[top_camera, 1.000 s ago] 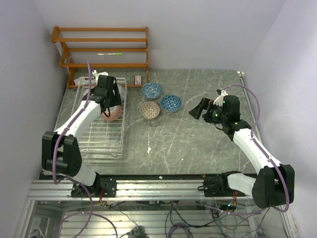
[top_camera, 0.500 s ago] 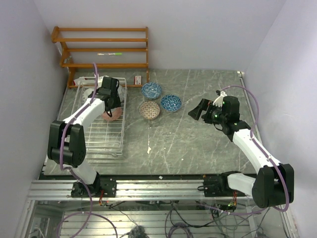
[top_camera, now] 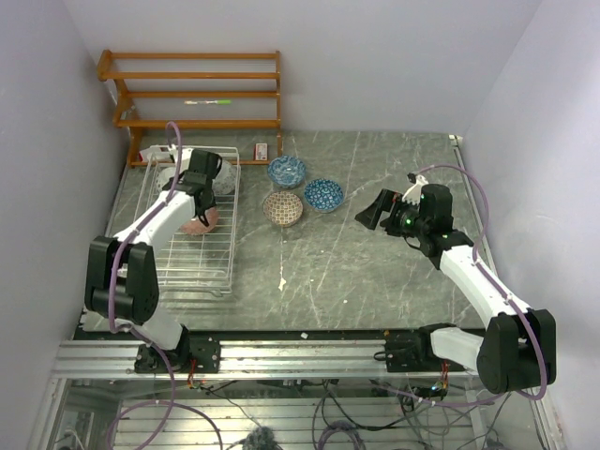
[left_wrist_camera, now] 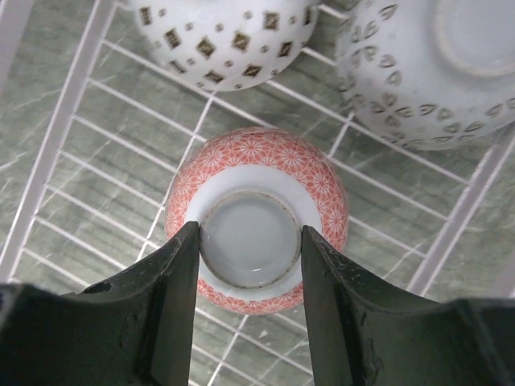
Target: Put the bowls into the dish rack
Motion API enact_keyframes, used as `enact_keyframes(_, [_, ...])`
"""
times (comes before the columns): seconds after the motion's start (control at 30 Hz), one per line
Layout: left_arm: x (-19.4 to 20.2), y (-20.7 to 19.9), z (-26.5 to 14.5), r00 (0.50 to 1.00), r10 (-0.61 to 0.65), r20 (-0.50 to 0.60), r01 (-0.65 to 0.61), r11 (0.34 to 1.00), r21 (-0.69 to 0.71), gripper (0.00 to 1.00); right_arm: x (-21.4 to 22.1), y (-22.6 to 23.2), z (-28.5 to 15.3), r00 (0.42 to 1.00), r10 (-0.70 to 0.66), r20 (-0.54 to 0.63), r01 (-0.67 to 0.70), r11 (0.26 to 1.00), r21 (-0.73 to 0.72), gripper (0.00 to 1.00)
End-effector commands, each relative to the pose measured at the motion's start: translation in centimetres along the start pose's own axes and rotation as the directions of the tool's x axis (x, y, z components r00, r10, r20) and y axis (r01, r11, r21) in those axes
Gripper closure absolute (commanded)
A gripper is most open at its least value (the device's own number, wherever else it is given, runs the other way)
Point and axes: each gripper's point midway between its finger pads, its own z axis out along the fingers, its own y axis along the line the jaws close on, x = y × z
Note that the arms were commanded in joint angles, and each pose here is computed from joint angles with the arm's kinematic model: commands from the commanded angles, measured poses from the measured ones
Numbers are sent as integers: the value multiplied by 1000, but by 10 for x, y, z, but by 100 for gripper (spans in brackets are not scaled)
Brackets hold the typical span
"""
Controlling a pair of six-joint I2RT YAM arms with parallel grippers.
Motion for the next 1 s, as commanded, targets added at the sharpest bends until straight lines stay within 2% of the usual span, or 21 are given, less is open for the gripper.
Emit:
enact_keyframes(0.0, [-5,39,-8,997,-60,40,64,992,-107,51,-4,5,-3,1000,-4,23,5,1000,-28,0])
enact_keyframes(0.4, [24,96,-5,970,-241,-8,234,948,-217,55,5,10,-6,1000,-13,6,13,999,-40,0])
enact_keyframes(0.97, [67,138,-46,954,-295,-50,269,919,-289,58,12,30,-17,999,-31,-8,30,994,-101,0])
